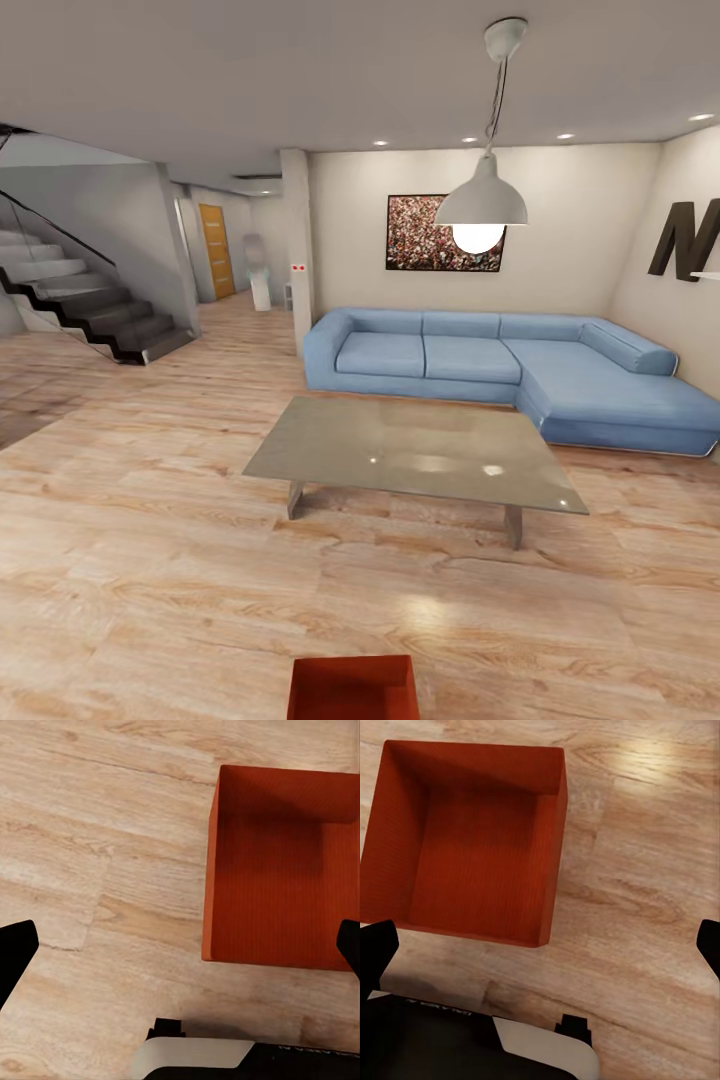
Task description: Move the two storage containers from the living room to the garage. In the garage, place one container on the floor and stack the other container on top of it (either order is fine).
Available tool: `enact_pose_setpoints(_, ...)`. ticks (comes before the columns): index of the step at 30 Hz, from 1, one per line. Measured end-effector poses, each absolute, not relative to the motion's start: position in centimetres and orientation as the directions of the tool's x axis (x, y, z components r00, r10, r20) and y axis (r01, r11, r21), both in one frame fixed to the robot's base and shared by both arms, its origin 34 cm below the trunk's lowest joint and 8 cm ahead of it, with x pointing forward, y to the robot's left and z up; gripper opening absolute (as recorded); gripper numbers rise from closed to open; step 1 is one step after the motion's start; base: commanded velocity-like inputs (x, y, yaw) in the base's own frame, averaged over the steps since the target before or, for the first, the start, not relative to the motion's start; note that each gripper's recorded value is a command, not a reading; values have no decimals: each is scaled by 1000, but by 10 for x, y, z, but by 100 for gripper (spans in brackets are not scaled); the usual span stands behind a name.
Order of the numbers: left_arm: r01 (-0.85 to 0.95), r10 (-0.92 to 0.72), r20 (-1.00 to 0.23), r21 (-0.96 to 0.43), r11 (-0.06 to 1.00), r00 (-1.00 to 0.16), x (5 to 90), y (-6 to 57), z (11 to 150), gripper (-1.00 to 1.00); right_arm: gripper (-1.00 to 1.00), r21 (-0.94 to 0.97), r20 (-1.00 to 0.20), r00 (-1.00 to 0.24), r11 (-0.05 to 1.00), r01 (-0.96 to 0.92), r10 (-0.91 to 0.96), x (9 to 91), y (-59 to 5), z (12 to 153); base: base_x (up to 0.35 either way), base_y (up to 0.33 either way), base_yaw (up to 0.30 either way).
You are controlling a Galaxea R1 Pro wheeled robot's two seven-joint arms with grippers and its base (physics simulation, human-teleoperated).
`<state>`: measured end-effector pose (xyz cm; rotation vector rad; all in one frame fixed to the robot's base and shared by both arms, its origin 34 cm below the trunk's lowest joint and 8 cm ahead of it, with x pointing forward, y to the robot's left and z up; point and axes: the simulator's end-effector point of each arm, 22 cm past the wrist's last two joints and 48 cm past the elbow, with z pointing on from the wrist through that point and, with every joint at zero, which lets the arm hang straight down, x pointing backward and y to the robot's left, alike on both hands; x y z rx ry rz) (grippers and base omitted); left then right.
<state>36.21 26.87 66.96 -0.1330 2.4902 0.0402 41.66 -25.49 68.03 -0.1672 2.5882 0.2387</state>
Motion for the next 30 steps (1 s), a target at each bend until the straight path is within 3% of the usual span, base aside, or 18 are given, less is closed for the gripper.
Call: enact_pose_setpoints(30, -106, -85, -604, -1, 994, -792, 362, 270, 670, 100, 100, 137, -520, -851, 977, -165, -71, 417, -255, 681, 0, 0, 0)
